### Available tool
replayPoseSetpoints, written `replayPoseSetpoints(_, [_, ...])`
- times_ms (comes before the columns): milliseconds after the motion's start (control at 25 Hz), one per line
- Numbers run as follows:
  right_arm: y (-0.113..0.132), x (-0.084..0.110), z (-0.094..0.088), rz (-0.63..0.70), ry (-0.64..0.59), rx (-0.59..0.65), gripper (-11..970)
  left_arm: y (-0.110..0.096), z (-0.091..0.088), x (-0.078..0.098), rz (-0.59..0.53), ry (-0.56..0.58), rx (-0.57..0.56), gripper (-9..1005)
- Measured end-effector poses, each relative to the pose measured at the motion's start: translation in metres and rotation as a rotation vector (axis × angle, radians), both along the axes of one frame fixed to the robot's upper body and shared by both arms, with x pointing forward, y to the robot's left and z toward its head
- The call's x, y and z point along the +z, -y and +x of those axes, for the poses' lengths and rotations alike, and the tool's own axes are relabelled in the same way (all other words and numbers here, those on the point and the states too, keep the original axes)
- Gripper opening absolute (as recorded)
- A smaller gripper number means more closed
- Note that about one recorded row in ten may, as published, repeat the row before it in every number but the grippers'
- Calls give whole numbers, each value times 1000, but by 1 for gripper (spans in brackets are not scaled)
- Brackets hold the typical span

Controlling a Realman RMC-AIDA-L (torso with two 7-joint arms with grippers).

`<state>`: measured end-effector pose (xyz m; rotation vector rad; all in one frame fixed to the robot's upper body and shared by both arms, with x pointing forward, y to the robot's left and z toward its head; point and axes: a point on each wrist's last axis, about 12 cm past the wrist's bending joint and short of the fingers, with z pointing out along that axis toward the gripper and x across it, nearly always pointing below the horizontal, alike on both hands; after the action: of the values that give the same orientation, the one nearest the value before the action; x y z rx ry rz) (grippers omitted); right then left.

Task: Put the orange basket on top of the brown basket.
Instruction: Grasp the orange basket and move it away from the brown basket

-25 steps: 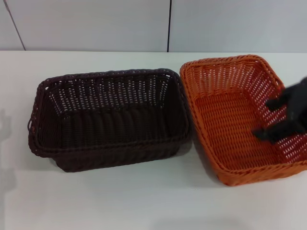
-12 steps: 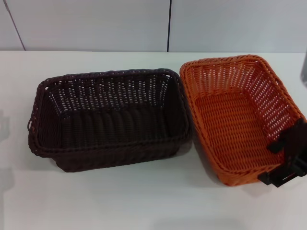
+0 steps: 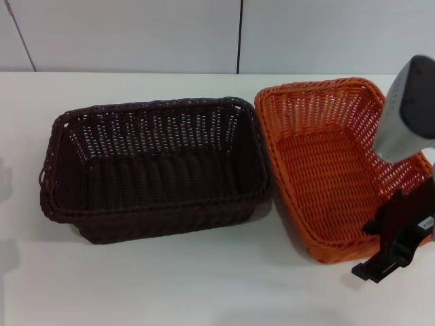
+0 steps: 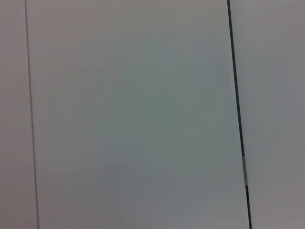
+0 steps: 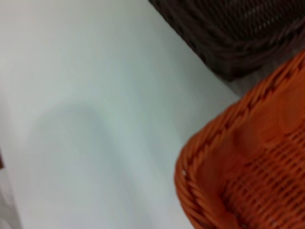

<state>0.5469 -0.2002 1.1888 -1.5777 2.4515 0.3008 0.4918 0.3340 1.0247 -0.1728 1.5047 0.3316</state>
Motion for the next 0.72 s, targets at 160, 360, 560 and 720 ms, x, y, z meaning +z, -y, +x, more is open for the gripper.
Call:
replayPoseSetpoints(160, [-2,-5,3,-45,23,-14,761,-3,-2,-1,-1,-5,10,675])
replayPoseSetpoints(360, [-5,-2,5,-55,46,-20,731,-6,-3,-3,6,-15,19,673])
replayPoseSetpoints(560, [-11,-5,2,-82,57,-11,594,-8,-4,-4,11,-21,21,673])
replayPoseSetpoints(720, [-14,-9,2,-99,67,-31,425,-11,-7,-7,-11,-23,22,672])
